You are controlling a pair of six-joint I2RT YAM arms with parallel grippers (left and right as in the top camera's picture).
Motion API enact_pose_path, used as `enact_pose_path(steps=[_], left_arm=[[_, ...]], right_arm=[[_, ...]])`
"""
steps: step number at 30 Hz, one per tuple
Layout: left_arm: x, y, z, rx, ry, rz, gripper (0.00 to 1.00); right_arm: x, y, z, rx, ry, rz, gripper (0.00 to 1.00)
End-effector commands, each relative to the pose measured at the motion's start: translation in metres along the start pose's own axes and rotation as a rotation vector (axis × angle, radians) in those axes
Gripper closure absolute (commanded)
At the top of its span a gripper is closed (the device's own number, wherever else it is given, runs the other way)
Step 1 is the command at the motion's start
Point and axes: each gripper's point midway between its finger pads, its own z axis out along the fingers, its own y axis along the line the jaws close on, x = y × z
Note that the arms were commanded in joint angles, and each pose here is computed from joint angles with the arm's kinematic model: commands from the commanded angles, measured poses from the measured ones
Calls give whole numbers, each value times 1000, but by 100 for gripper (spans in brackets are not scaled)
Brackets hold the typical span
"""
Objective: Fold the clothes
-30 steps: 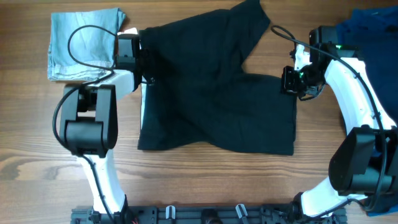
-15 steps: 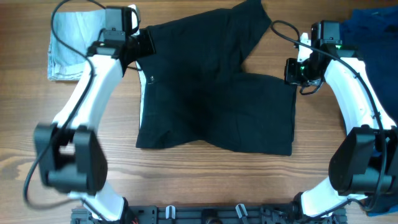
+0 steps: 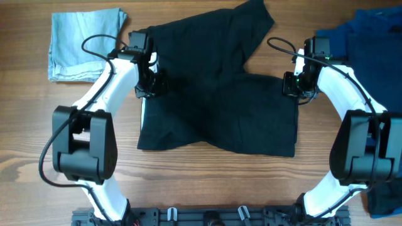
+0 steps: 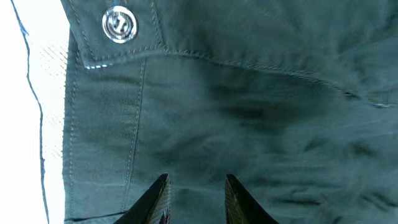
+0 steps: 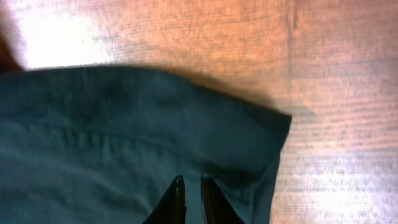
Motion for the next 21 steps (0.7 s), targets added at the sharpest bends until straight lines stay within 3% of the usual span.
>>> enact_pose_path(steps=[1, 8, 9, 10, 12, 17, 21], left_arm=[[11, 13, 25, -42, 68, -26, 71], [25, 35, 46, -129, 129, -43, 73], [25, 39, 46, -148, 125, -41, 76], [24, 42, 45, -166, 120, -38, 85], [23, 41, 44, -167, 115, -28, 88], [-2, 15, -6, -102, -30, 4, 86], [3, -1, -57, -65, -113, 30, 80]], right_arm=[[0, -4, 17, 17, 14, 18, 90], [-7, -22, 49, 87, 1, 25, 89], [-15, -21, 49, 84, -29, 23, 88], [-23, -20, 48, 81, -65, 22, 83], [-35, -19, 43, 77, -99, 21, 83], [-73, -8, -30, 60, -177, 18, 85], [-49, 21, -98, -82, -133, 9, 84]])
